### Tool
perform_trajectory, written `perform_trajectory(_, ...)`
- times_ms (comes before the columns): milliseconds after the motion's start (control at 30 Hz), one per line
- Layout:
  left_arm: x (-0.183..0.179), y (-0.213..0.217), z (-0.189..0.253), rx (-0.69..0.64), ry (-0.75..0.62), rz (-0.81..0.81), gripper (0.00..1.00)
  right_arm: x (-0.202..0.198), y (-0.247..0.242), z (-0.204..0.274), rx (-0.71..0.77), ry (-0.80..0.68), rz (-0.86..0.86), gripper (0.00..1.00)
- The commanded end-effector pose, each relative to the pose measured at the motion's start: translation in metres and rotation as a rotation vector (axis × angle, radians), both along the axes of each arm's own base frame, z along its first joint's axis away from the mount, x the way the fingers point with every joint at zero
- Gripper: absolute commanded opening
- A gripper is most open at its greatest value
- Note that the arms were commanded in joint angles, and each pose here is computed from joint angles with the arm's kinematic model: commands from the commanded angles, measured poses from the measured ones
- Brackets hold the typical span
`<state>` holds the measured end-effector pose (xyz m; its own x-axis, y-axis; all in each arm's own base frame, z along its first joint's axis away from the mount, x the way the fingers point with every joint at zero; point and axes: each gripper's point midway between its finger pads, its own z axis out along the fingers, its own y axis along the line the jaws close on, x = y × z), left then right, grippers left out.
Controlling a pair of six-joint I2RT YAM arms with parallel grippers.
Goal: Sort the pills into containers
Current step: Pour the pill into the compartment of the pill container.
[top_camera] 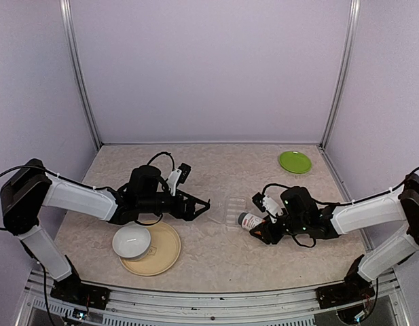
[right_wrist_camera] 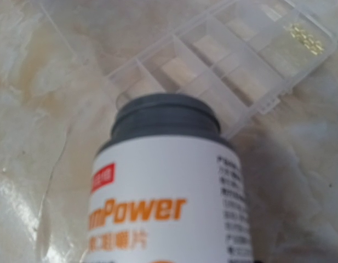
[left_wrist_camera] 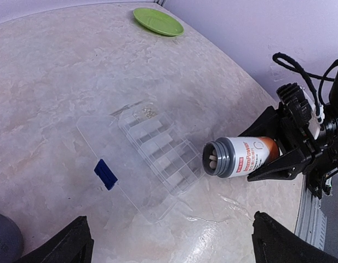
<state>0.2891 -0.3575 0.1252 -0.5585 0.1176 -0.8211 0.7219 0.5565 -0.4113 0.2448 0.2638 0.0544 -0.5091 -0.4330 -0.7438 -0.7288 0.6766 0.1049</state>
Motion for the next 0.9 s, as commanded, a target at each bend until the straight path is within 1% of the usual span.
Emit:
perform_trajectory(0, 0.0025, -0.0007, -0.0022, -0.009, -0.003, -0.002, 0.99, 0.0075, 0.002, 0.0076, -0.001, -0.008, -0.007, 0.13)
perform_trajectory(400, 0.0024, -0.0008, -0.0041, -0.007, 0.002, -0.002, 0.99, 0.0072, 0.0016, 0.0003, -0.028, 0.022, -0.01, 0.13)
perform_trajectory(867, 0.0022, -0.001, -0.0042, -0.008, 0.003, -0.003, 0.99, 0.0077, 0.0016, 0.0034, -0.042, 0.037, -0.013, 0.13)
